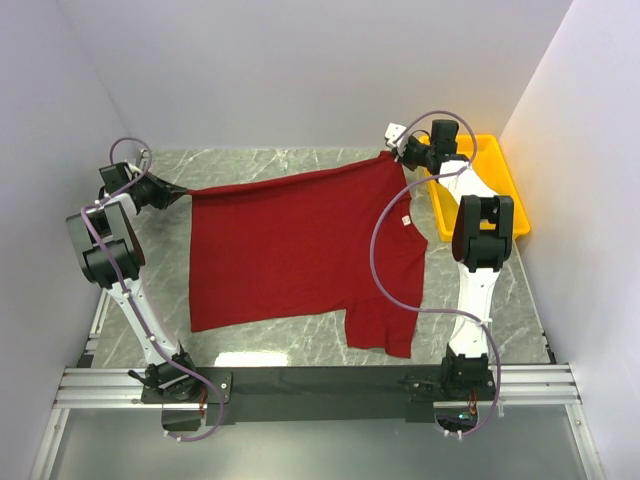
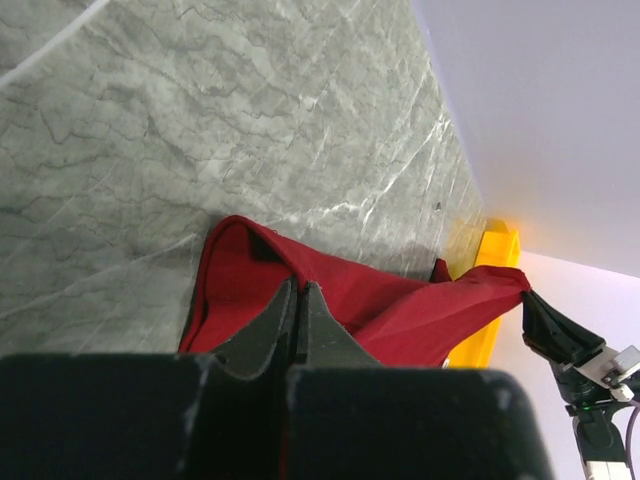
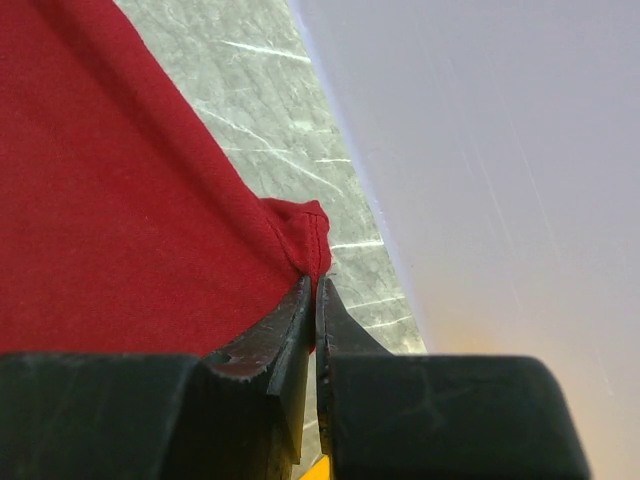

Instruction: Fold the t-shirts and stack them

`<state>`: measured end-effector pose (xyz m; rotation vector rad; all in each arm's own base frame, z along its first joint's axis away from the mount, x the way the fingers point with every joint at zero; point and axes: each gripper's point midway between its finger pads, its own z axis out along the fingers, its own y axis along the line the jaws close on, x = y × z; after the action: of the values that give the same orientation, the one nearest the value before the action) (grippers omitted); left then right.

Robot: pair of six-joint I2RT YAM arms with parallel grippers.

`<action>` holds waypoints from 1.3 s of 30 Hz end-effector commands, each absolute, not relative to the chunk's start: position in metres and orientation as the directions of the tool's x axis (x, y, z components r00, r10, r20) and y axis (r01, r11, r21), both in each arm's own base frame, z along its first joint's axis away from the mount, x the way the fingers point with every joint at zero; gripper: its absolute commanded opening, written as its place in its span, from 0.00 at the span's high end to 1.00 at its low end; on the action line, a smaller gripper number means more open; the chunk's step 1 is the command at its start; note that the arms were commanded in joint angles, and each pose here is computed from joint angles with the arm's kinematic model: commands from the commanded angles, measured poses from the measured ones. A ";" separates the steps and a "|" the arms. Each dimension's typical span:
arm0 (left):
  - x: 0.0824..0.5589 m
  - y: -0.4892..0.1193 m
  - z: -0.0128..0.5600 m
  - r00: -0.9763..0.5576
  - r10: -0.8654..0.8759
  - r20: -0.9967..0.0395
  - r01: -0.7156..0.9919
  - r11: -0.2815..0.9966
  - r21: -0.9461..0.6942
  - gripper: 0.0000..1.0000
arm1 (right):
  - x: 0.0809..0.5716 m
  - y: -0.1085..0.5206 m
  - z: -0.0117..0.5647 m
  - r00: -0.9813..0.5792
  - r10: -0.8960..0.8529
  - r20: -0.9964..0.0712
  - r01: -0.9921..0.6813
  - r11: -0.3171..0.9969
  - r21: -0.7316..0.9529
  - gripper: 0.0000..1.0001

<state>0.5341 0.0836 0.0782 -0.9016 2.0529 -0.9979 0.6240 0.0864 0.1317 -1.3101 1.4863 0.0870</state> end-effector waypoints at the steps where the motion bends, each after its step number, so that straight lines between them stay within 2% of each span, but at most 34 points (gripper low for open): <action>1: 0.547 0.089 0.114 -0.513 -0.786 -0.345 -0.191 0.497 -0.847 0.99 | 0.631 0.082 0.163 0.273 -0.665 -0.695 -0.671 0.386 -0.633 0.90; 15: 0.550 0.086 0.109 -0.524 -0.779 -0.344 -0.194 0.503 -0.842 0.99 | 0.613 0.092 0.167 0.302 -0.629 -0.716 -0.699 0.364 -0.615 0.90; 30: 0.530 0.081 0.099 -0.553 -0.752 -0.359 -0.201 0.539 -0.818 0.99 | 0.592 0.084 0.173 0.295 -0.600 -0.743 -0.708 0.385 -0.592 0.90; 39: 0.519 0.075 0.094 -0.571 -0.742 -0.353 -0.194 0.539 -0.820 0.99 | 0.582 0.081 0.149 0.258 -0.626 -0.736 -0.739 0.362 -0.568 0.91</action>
<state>0.5183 0.0745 0.0583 -0.8728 2.1129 -0.9892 0.5821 0.0889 0.1282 -1.3174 1.4746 0.1753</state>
